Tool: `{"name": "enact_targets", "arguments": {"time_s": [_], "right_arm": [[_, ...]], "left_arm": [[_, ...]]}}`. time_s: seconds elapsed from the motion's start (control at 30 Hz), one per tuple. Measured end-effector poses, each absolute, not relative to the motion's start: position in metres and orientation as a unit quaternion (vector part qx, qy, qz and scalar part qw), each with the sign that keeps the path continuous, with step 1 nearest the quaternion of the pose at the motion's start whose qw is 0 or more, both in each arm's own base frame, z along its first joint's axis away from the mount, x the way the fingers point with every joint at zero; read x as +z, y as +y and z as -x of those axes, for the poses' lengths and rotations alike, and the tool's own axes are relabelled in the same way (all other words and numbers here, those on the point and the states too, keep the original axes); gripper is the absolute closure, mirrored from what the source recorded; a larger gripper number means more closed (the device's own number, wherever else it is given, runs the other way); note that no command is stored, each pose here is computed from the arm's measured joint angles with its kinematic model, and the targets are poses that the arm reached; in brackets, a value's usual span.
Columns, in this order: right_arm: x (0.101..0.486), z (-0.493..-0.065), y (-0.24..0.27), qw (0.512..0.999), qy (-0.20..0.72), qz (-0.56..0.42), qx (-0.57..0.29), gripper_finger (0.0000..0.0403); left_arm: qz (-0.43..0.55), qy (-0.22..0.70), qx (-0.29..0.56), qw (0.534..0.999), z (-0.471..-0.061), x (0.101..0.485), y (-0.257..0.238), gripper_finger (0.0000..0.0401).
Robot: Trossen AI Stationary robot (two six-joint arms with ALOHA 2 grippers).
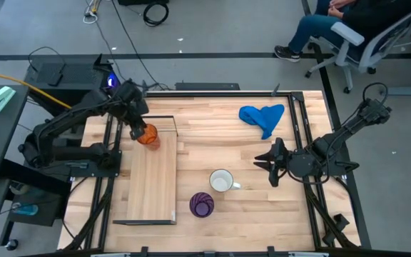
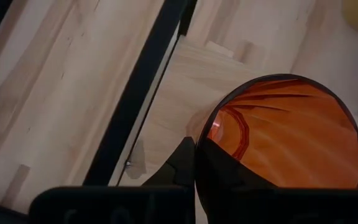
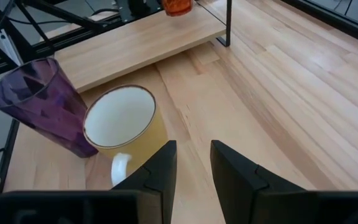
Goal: Stack small to large cups/mugs on shelf
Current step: Put the brown cup on the shelf
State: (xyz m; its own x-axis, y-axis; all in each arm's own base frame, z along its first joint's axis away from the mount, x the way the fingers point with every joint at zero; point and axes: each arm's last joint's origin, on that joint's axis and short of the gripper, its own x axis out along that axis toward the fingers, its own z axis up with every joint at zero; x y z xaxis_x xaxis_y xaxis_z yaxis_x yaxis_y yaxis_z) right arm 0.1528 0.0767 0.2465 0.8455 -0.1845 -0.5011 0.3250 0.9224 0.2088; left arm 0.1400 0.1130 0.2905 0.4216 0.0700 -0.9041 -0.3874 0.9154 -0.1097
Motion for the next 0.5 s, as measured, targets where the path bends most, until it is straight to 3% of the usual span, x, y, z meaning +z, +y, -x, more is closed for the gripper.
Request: {"name": "enact_targets", "arguments": {"time_s": [0.5], "right_arm": [[0.246, -0.153, 0.076, 0.949, 0.243, -0.145, -0.136, 0.0298]], "left_arm": [[0.158, 0.524, 0.142, 0.825, -0.143, 0.263, 0.113, 0.0388]]}}
